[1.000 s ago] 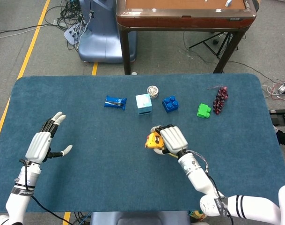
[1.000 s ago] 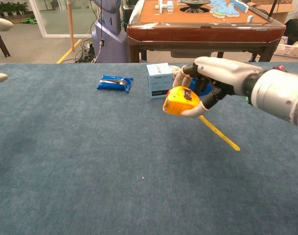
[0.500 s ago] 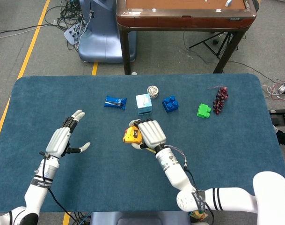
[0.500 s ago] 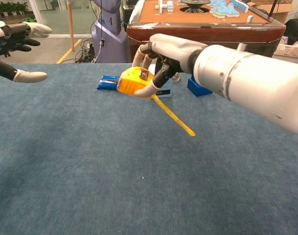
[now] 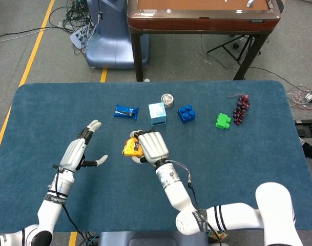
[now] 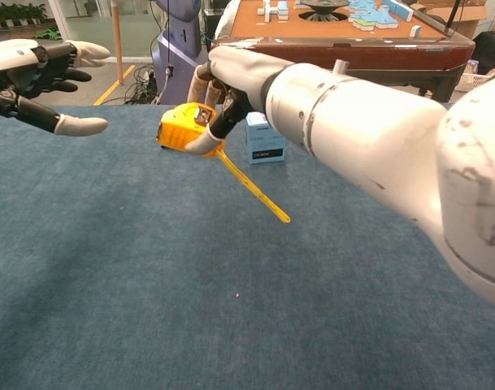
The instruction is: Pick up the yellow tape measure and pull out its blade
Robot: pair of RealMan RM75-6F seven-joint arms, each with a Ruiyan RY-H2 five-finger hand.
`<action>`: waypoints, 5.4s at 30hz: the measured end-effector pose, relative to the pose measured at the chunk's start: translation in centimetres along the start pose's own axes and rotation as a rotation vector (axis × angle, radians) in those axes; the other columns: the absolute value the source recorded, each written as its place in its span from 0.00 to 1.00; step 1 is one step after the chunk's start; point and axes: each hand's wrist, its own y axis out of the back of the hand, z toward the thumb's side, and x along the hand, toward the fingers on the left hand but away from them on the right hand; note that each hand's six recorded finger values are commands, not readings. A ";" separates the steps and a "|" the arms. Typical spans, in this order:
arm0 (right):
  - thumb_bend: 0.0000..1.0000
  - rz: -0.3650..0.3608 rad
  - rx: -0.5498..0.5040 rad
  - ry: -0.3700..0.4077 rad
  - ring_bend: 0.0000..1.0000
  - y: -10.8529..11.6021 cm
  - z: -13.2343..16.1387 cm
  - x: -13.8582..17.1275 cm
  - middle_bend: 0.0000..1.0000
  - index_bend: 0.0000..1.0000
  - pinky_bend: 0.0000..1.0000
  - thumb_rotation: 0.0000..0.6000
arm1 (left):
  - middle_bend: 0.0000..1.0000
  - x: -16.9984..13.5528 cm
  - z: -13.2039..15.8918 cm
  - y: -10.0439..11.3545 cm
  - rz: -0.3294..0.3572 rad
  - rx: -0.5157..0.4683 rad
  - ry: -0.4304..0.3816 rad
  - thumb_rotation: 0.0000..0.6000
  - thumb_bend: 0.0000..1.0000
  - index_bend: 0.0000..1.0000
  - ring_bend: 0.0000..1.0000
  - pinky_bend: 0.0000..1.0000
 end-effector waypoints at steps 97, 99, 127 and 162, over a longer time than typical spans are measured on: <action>0.52 0.019 -0.066 -0.009 0.46 -2.0 1.9 -1.2 0.53 0.48 0.29 1.00 | 0.00 1.7 -2.1 -0.6 0.054 -0.016 0.105 1.00 0.22 0.00 0.00 0.00; 0.52 0.019 -0.068 -0.008 0.46 -1.9 1.8 -1.1 0.53 0.48 0.29 1.00 | 0.00 1.6 -2.3 -0.3 0.059 -0.012 0.109 1.00 0.22 0.02 0.00 0.00; 0.52 0.014 -0.066 -0.030 0.47 -1.3 0.8 -1.2 0.53 0.48 0.29 1.00 | 0.00 0.8 -4.3 1.8 0.096 -0.001 0.156 1.00 0.35 0.44 0.00 0.00; 0.52 0.035 -0.010 -0.035 0.47 -0.9 -0.4 -1.2 0.54 0.49 0.29 1.00 | 0.10 0.1 -5.3 1.8 0.108 -0.050 0.154 1.00 0.40 0.65 0.00 0.00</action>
